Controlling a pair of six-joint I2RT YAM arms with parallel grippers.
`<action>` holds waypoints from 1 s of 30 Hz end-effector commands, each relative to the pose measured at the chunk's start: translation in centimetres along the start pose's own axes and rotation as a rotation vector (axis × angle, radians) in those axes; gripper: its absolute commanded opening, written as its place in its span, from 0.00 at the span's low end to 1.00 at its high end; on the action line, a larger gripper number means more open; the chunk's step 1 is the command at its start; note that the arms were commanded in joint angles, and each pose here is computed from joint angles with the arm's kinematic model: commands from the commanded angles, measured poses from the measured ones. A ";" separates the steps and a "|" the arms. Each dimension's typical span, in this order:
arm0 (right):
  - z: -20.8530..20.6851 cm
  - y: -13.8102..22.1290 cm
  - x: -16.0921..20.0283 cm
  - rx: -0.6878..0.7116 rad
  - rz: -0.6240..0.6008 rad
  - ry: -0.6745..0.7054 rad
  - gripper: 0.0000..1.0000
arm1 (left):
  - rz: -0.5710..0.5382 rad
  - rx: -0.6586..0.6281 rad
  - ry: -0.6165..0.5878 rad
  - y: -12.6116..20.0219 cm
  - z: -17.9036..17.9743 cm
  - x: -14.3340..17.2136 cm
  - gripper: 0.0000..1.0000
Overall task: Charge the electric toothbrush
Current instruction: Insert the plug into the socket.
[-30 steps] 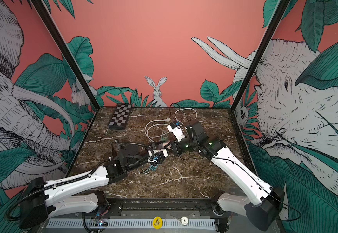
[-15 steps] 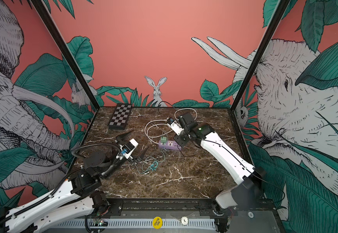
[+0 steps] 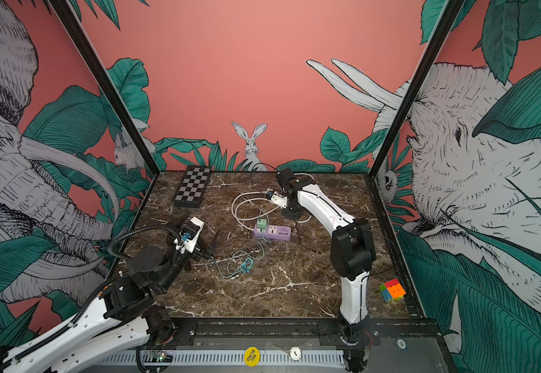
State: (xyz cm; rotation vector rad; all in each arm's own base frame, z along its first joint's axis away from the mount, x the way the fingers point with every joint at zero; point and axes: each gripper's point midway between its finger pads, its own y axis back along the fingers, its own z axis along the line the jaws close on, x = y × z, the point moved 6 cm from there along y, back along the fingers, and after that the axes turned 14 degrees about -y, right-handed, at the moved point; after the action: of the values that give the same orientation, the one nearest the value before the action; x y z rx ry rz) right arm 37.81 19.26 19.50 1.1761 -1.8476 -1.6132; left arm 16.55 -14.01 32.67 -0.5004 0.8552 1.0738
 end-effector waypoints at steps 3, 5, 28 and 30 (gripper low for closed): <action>3.3 0.8 -0.7 -0.132 -0.028 0.229 0.00 | 0.006 -0.013 0.028 0.0 -0.1 0.5 0.99; 3.7 0.5 -1.1 -0.152 -0.027 0.240 0.00 | 0.006 -0.018 0.030 0.0 0.0 0.5 0.99; 6.2 -3.5 -4.1 -0.148 0.058 0.372 0.00 | -0.020 -0.037 0.029 0.7 0.3 0.7 0.99; 6.1 -3.7 -4.1 -0.149 0.060 0.370 0.00 | -0.023 -0.033 0.030 0.7 0.3 0.7 0.99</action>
State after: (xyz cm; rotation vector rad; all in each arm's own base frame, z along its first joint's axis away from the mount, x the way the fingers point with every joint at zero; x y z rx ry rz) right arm 36.82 26.22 16.20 1.2793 -1.5137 -1.3460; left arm 16.21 -13.30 32.15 -0.5241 0.8514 1.0760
